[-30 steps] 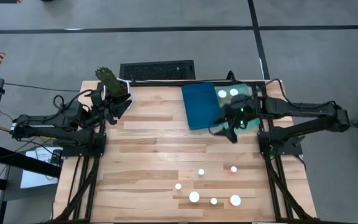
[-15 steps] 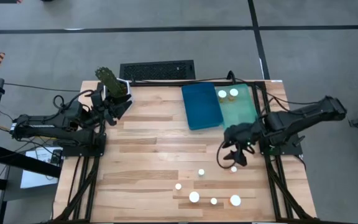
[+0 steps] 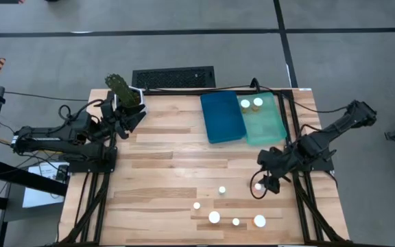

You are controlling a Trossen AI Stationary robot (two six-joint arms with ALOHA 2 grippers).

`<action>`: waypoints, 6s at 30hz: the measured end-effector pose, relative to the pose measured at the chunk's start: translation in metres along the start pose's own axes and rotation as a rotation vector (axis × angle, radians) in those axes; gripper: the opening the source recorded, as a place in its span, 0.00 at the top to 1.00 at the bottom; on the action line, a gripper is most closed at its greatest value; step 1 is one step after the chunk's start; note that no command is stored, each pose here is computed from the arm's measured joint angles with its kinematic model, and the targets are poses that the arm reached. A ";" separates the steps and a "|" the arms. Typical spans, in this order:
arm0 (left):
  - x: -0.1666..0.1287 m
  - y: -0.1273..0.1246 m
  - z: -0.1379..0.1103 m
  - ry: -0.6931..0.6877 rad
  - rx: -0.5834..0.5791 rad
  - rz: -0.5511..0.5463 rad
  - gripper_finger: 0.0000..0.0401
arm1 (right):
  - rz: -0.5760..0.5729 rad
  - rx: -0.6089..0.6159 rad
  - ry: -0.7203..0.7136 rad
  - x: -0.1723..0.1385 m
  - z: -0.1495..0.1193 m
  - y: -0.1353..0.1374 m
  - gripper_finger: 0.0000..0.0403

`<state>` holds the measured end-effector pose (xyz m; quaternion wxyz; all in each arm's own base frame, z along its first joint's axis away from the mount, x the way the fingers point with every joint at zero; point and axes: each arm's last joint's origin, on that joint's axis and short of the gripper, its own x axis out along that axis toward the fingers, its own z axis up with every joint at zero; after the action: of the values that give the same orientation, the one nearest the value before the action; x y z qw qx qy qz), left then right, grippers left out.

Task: Pick and place medicine bottles into bin by pill shape (circle, oval)
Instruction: Put the orange capsule bottle into the light blue bin

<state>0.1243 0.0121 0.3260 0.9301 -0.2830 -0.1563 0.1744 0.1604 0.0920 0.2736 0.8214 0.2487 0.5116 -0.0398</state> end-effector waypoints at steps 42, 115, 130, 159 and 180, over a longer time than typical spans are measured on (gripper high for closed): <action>0.000 0.001 -0.002 0.010 -0.007 0.020 0.26 | 0.108 -0.282 0.138 0.080 -0.066 0.109 0.27; 0.000 0.003 -0.003 0.024 -0.008 0.038 0.26 | -0.032 -0.227 0.173 0.096 -0.071 0.101 0.52; 0.000 0.002 -0.003 0.031 -0.009 0.026 0.26 | -0.193 -0.031 -0.103 -0.008 -0.008 0.023 0.49; 0.000 0.003 -0.005 0.045 -0.001 0.036 0.26 | -0.715 0.327 -0.228 -0.023 0.103 -0.149 0.46; 0.000 0.004 -0.005 0.050 0.006 0.037 0.26 | -0.695 0.373 -0.088 0.039 0.118 -0.205 0.47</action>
<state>0.1253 0.0122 0.3197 0.9312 -0.2873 -0.1274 0.1848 0.2107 -0.1328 0.2063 0.7208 0.2038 0.5134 -0.4186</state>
